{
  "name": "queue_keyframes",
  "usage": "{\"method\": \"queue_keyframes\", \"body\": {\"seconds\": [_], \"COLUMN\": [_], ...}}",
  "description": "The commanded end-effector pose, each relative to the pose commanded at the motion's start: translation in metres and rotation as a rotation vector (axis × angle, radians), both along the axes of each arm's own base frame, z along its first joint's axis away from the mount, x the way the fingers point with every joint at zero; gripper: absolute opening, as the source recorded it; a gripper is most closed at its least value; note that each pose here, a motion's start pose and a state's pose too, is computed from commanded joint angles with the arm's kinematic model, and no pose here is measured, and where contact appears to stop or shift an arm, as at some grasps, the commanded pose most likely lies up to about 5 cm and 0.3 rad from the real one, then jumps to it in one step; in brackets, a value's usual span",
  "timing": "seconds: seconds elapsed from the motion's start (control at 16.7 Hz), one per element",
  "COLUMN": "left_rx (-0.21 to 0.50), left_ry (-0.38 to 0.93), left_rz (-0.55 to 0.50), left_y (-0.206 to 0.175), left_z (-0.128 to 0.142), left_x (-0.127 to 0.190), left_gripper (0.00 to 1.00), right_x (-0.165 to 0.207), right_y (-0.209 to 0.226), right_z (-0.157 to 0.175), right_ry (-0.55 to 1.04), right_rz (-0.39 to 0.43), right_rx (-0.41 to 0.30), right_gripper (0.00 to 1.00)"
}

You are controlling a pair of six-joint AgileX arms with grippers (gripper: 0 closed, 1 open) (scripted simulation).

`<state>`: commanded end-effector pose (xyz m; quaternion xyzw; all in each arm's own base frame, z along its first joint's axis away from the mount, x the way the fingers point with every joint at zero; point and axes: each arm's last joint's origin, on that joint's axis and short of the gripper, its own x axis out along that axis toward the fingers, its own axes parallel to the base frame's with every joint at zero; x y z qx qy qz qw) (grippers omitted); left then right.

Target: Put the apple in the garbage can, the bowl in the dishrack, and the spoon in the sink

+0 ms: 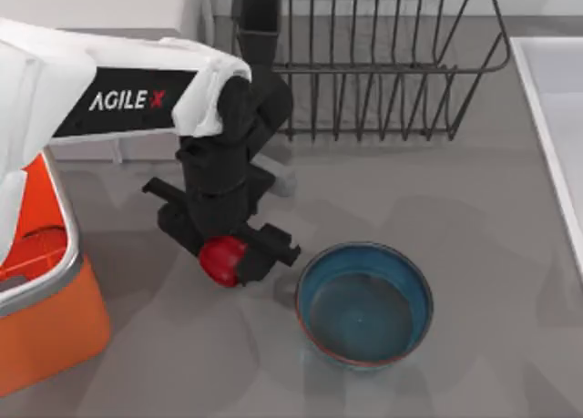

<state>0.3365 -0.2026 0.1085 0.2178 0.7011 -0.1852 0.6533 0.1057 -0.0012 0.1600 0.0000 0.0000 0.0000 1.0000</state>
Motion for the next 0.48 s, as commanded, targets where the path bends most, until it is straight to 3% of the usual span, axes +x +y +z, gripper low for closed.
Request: {"method": "queue_keyframes", "body": {"seconds": [0.48], "left_rx": [0.000], "left_ry": [0.000], "left_rz": [0.000], "left_y": [0.0000], "left_z": [0.0000], "left_x": [0.0000], "left_gripper": [0.00], "right_x": [0.0000], "right_y": [0.0000], "right_z": [0.0000], "right_ry": [0.000], "right_rz": [0.000], "right_rx": [0.000], "right_gripper": [1.00]}}
